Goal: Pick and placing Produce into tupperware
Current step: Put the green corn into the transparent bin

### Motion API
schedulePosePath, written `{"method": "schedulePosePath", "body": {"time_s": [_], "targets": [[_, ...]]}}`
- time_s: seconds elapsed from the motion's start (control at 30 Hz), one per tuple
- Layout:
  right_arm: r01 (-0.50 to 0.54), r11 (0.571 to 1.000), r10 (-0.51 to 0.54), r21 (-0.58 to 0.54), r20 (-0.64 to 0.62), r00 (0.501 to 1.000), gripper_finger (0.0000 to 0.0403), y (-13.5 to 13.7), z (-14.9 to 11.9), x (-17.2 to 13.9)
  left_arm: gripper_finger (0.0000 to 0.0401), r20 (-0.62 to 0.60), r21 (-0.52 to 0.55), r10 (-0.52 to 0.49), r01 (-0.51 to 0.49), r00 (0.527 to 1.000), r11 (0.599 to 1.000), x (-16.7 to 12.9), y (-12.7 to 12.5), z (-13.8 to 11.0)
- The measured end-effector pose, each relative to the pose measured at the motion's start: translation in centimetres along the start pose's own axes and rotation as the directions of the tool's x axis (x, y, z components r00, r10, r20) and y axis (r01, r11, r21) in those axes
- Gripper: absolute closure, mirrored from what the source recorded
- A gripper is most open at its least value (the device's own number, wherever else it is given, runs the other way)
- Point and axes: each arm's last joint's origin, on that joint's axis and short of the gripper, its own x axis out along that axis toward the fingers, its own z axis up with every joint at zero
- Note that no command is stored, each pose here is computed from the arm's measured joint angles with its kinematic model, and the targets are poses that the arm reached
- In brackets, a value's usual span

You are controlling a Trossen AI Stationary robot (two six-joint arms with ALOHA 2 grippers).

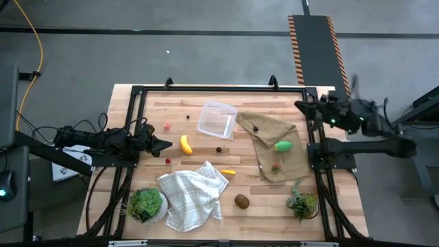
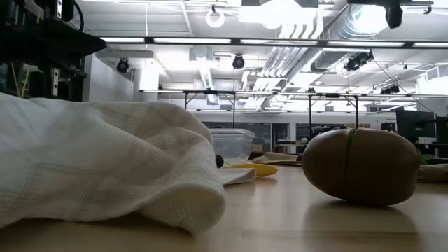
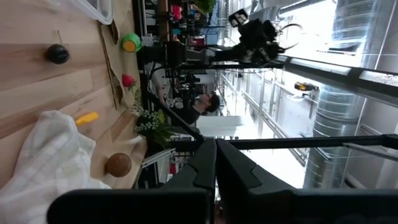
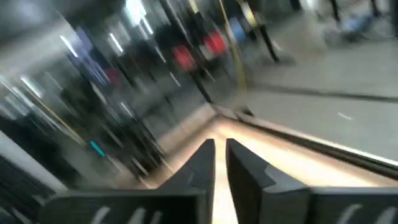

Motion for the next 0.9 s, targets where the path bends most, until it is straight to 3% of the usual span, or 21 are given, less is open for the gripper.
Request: {"method": "schedulePosePath", "body": {"time_s": [0.13, 0.27, 0.4, 0.53, 0.6, 0.7, 0.9], "targets": [[0.113, 0.984, -0.146, -0.136, -0.272, 0.951, 0.0325, 1.6, 1.9, 1.2, 0.04, 0.0, 0.042, -0.001, 0.001, 1.0, 0.999, 0.0, 0.0, 0.0], [0.149, 0.948, -0.28, -0.282, -0.512, 0.812, 0.0286, 2.7, 2.5, 2.7, 0.04, 0.0, 0.084, -0.001, 0.001, 1.0, 0.996, 0.0, 0.0, 0.0], [0.166, 0.915, -0.378, -0.369, -0.634, 0.674, 0.0253, 3.4, 2.2, 4.7, 0.04, -0.001, 0.088, -0.001, 0.001, 1.0, 0.996, 0.0, 0.0, 0.0], [0.069, 0.908, -0.385, -0.413, -0.757, 0.528, 0.0232, 3.4, 0.3, 6.5, 0.04, -0.014, 0.09, 0.0, 0.002, 1.0, 0.996, 0.0, 0.0, 0.0], [0.019, 0.91, -0.372, -0.414, -0.795, 0.479, 0.0228, 3.0, -1.1, 7.2, 0.04, -0.021, 0.09, 0.0, 0.001, 1.0, 0.996, 0.0, 0.0, -0.1], [-0.043, 0.926, -0.319, -0.376, -0.836, 0.446, 0.0226, 2.0, -3.6, 7.8, 0.04, -0.03, 0.09, 0.0, 0.003, 1.0, 0.996, 0.0, 0.0, -0.1], [-0.056, 0.946, -0.277, -0.319, -0.885, 0.374, 0.0226, -0.9, -8.1, 7.5, 0.04, -0.052, 0.097, 0.006, -0.001, 0.999, 0.995, 0.0, 0.1, -0.2]]}}
